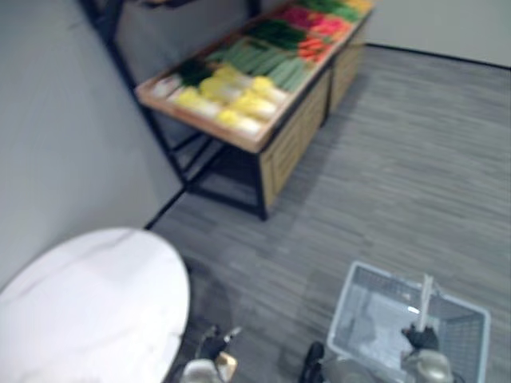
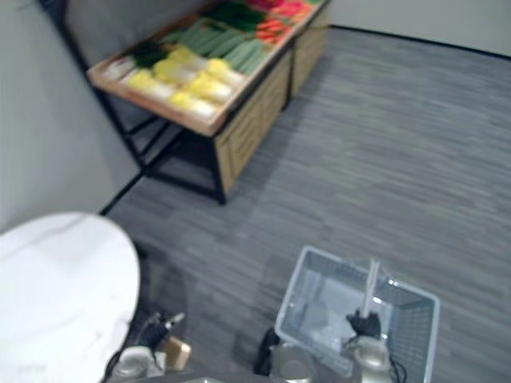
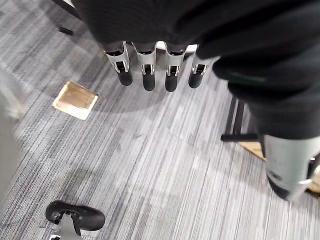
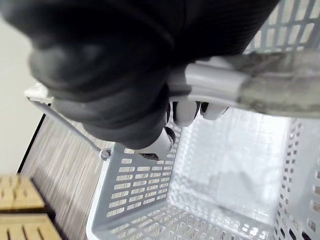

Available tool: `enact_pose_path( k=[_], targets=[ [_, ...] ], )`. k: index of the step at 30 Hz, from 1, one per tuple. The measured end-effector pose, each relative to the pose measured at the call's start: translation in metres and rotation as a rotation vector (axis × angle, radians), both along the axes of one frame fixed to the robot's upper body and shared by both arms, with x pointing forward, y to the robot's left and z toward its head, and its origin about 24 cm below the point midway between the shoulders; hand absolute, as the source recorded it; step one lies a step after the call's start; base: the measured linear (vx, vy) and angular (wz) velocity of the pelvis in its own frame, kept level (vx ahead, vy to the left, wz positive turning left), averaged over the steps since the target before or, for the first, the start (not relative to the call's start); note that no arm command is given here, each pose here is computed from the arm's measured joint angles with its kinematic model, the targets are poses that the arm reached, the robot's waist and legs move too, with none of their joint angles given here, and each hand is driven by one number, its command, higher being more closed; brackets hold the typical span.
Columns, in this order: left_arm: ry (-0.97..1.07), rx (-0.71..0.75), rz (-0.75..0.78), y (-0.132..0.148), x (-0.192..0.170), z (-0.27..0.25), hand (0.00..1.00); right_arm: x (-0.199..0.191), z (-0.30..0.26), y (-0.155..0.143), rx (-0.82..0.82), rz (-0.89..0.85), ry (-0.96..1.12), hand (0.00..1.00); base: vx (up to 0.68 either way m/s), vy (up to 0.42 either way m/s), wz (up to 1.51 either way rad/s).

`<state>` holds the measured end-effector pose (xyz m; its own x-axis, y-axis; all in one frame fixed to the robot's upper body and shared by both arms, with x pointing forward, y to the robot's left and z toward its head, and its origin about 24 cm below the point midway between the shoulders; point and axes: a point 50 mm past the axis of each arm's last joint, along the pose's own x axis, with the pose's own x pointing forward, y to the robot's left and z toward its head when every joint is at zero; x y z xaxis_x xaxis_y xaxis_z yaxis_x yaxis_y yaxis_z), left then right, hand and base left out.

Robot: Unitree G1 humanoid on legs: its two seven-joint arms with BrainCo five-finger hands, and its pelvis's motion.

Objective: Pick vegetable in the basket

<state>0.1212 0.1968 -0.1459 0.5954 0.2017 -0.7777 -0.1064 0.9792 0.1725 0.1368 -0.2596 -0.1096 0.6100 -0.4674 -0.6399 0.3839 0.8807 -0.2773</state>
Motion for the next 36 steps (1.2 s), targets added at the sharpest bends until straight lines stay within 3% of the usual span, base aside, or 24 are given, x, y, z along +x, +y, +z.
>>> enact_pose_path(
  k=[7,19,25,28,32,36],
  targets=[
    [-0.016,-0.019,0.052,-0.007,0.001,-0.001,0.0,-0.001,-0.007,0.003,0.014,0.017,0.028,1.0,0.08,0.102,-1.66],
    [-0.027,0.028,-0.015,0.002,0.011,0.003,0.0,0.008,-0.015,0.019,0.068,0.014,0.033,1.0,0.24,0.029,-0.04],
    [-0.077,0.036,-0.011,0.006,0.032,0.011,0.0,0.028,-0.006,0.02,0.072,0.047,-0.035,1.0,0.54,-0.282,0.28],
    [-0.081,0.008,-0.024,-0.003,0.037,0.01,0.0,0.037,0.001,0.012,0.078,-0.027,-0.093,1.0,0.49,-0.283,0.29],
    [-0.007,-0.031,0.041,-0.009,0.004,-0.002,0.0,0.007,-0.009,-0.006,0.042,-0.042,0.001,1.0,0.41,-0.362,0.38],
    [-0.013,-0.027,0.079,0.0,-0.003,-0.001,0.0,0.001,-0.023,0.011,0.09,0.014,0.105,1.0,0.54,-0.257,-0.17]
  ],
)
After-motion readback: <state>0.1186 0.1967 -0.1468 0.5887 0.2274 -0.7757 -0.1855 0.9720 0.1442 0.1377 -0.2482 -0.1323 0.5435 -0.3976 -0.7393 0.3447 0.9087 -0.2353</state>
